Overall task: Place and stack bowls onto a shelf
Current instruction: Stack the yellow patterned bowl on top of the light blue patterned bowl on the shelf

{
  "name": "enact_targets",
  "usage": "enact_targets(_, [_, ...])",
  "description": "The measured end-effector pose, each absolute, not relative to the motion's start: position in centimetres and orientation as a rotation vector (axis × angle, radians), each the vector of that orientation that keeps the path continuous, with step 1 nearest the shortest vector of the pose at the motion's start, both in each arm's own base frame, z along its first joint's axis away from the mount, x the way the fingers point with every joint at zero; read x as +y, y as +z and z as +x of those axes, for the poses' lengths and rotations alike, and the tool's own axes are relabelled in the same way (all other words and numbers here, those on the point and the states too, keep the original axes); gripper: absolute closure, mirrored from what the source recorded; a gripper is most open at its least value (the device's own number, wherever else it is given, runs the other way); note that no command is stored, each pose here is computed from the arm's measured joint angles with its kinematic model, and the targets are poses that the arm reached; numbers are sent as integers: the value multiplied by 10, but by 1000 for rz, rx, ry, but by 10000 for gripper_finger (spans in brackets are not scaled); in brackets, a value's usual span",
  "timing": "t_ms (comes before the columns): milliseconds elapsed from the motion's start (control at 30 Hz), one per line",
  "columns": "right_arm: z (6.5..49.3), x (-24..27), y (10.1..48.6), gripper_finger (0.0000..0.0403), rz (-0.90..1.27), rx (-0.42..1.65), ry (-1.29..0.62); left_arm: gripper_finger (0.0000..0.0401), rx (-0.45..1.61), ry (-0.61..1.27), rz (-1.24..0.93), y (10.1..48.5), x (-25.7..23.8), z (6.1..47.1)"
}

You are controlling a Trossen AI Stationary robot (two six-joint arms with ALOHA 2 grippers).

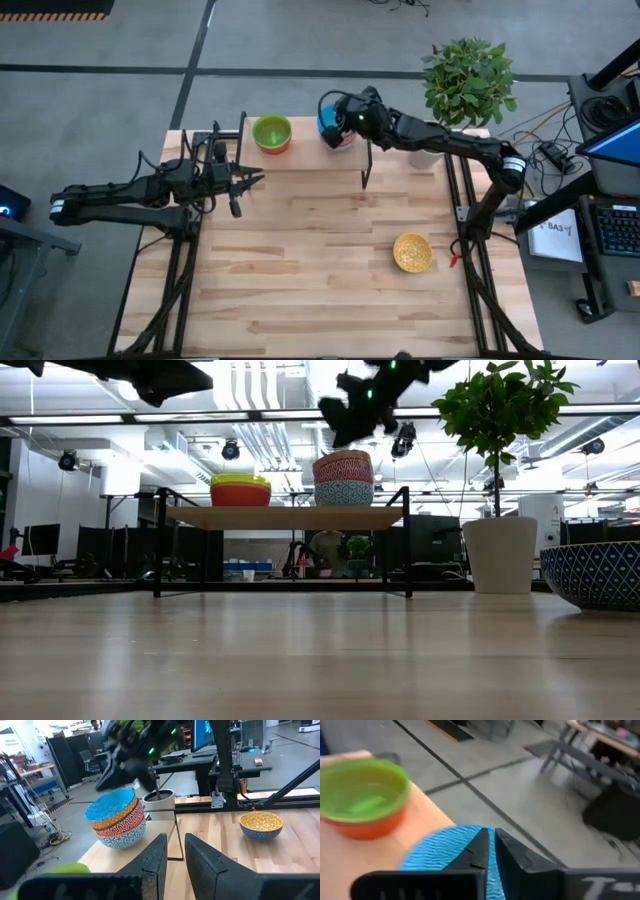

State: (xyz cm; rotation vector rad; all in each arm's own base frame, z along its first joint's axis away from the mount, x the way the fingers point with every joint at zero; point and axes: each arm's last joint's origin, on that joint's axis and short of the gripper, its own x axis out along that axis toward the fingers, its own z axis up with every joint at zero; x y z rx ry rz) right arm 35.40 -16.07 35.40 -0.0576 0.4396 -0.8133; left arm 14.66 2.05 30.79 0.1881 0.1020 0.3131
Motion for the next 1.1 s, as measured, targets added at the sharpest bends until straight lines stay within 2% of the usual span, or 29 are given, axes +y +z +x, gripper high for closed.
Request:
enact_targets(200, [352,-106,382,394,-110,357,-568,352,136,285,31,297,20,152])
enact_targets(400, [347,-43,380,394,-167,449,-345,352,151,113,-143,273,8,166])
enact_targets(667, [326,18,348,394,-126,541,-161,352,85,47,-168,271,-3,187])
enact_targets(1100, [257,72,296,394,15,707,47,352,153,51,-116,291,-4,218])
